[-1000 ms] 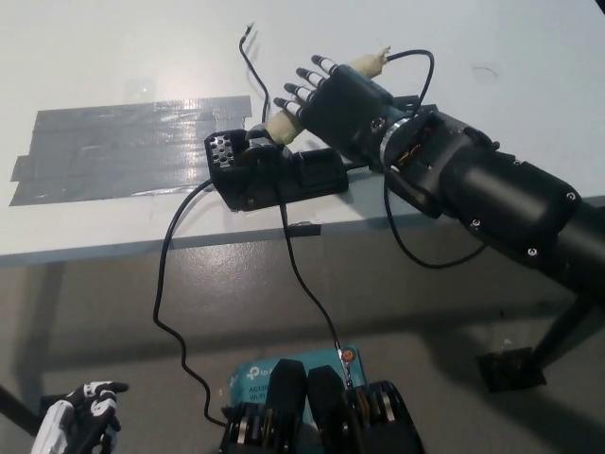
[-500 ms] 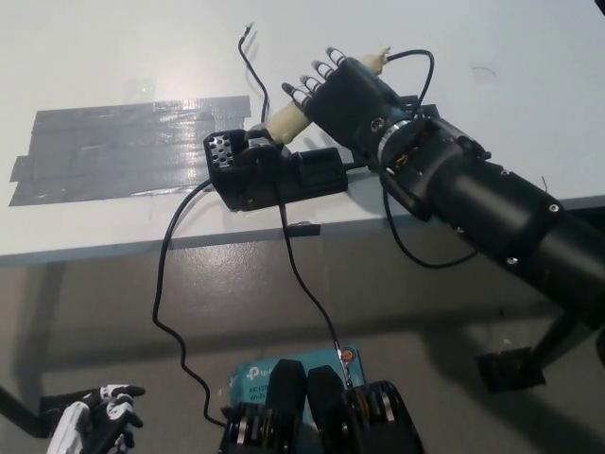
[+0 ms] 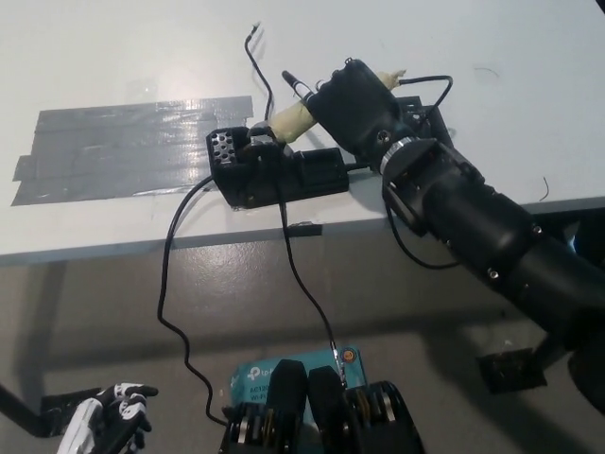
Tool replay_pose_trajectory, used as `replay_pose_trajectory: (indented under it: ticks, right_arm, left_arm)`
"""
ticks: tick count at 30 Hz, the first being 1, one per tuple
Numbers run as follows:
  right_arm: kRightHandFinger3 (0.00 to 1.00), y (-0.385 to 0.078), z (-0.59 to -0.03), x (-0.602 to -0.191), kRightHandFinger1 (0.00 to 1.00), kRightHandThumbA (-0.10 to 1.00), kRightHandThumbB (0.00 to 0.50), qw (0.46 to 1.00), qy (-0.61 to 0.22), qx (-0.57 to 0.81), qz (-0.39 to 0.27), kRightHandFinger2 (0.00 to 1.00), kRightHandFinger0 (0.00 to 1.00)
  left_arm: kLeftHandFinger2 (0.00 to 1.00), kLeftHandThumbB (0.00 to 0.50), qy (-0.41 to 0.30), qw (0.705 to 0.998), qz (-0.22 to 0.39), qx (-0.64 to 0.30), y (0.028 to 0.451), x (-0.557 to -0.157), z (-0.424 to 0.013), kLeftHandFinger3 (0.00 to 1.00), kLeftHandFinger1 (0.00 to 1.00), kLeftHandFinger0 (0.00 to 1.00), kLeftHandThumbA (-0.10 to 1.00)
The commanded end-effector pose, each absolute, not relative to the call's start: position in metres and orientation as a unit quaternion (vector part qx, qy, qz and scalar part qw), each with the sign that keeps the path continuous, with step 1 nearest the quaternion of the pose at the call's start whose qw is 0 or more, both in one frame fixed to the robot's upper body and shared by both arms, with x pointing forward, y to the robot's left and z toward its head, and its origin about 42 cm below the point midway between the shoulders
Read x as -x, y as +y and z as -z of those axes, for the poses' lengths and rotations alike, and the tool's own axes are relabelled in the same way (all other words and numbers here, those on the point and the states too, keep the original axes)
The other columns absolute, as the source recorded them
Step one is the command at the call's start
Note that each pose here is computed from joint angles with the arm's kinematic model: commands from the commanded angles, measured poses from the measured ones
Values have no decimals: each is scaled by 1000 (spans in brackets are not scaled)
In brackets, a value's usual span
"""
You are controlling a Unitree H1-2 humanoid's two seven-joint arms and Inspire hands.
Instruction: The robot uses its right hand to grab the soldering gun kept on the middle of the table and pulls it out of its base and keep it on the right side of the base
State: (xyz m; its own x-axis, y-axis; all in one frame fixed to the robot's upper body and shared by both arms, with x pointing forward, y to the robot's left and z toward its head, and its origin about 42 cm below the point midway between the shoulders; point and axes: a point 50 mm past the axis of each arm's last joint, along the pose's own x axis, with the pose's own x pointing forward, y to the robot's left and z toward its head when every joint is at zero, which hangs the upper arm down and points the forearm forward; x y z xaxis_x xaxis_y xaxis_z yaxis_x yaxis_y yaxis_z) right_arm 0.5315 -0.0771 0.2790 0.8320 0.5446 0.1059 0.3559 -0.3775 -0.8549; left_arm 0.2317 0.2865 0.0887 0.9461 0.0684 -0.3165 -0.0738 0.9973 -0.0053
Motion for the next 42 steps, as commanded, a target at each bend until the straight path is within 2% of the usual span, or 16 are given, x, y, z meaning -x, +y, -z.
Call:
replay_pose_trajectory:
  ticks: [1, 2, 4, 5, 7, 9, 13, 16, 21, 24, 30, 31, 35, 39, 40, 42]
  right_arm:
    - [92, -86, -306, -541, 0, 28, 236, 472, -367, 802, 0, 239, 0]
    - [4, -86, -306, -540, 0, 42, 221, 482, -376, 792, 1, 279, 0]
    - [93, -86, -308, -540, 0, 116, 232, 479, -385, 789, 6, 298, 0]
    - [229, -86, -316, -539, 0, 100, 242, 489, -402, 774, 0, 311, 0]
    - [246, -87, -321, -538, 0, 48, 226, 497, -409, 765, -9, 250, 0]
    - [368, -87, -332, -540, 0, -5, 189, 482, -415, 771, -10, 188, 0]
    - [275, -86, -352, -545, 0, -68, 155, 465, -440, 768, 8, 4, 0]
    - [353, -87, -368, -547, 0, -100, 83, 464, -439, 769, 11, 7, 0]
    - [339, -97, -392, -552, 0, -100, 125, 464, -462, 755, 27, 19, 0]
    - [236, -101, -404, -556, 0, -100, 60, 468, -459, 754, 36, 25, 0]
    - [142, -112, -416, -561, 0, -100, 36, 488, -450, 747, 46, 19, 0]
    - [168, -115, -416, -562, 0, -100, 80, 491, -451, 744, 48, 3, 0]
    - [194, -130, -413, -562, 0, -100, 101, 492, -457, 739, 56, 0, 0]
    - [330, -152, -415, -564, 0, -100, 41, 497, -419, 759, 44, 21, 0]
    - [330, -155, -416, -564, 0, -100, 43, 499, -412, 761, 46, 15, 0]
    - [413, -175, -409, -567, 0, 91, 265, 494, -393, 773, 64, 0, 0]
  left_arm:
    - [240, 308, 124, 992, -13, -16, 289, -234, -101, 381, 184, 72, 268]
    - [249, 303, 126, 992, -13, -26, 289, -234, -101, 383, 192, 76, 274]
    - [253, 303, 124, 992, -10, -17, 289, -234, -101, 380, 196, 80, 260]
    - [282, 293, 129, 991, -6, -22, 289, -234, -100, 399, 209, 84, 269]
    - [302, 299, 129, 991, -4, -21, 289, -234, -100, 402, 229, 98, 267]
    - [319, 290, 130, 991, 2, -25, 289, -234, -100, 407, 246, 109, 276]
    - [276, 285, 135, 990, 2, -46, 294, -234, -104, 429, 209, 76, 314]
    - [269, 288, 134, 990, 4, -43, 295, -235, -103, 426, 209, 76, 305]
    - [233, 280, 137, 989, 13, -50, 295, -235, -103, 427, 183, 63, 328]
    - [228, 282, 141, 988, 15, -56, 297, -235, -104, 433, 183, 67, 342]
    - [201, 280, 146, 987, 18, -60, 298, -235, -102, 425, 158, 43, 335]
    - [224, 279, 147, 987, 19, -61, 298, -235, -101, 428, 178, 57, 338]
    - [222, 281, 152, 986, 26, -64, 297, -233, -99, 429, 168, 53, 342]
    - [185, 273, 150, 986, 27, -59, 299, -233, -101, 433, 131, 19, 338]
    - [182, 273, 151, 986, 27, -58, 299, -233, -101, 433, 130, 17, 337]
    - [181, 265, 152, 986, 29, -61, 298, -232, -103, 451, 130, 19, 340]
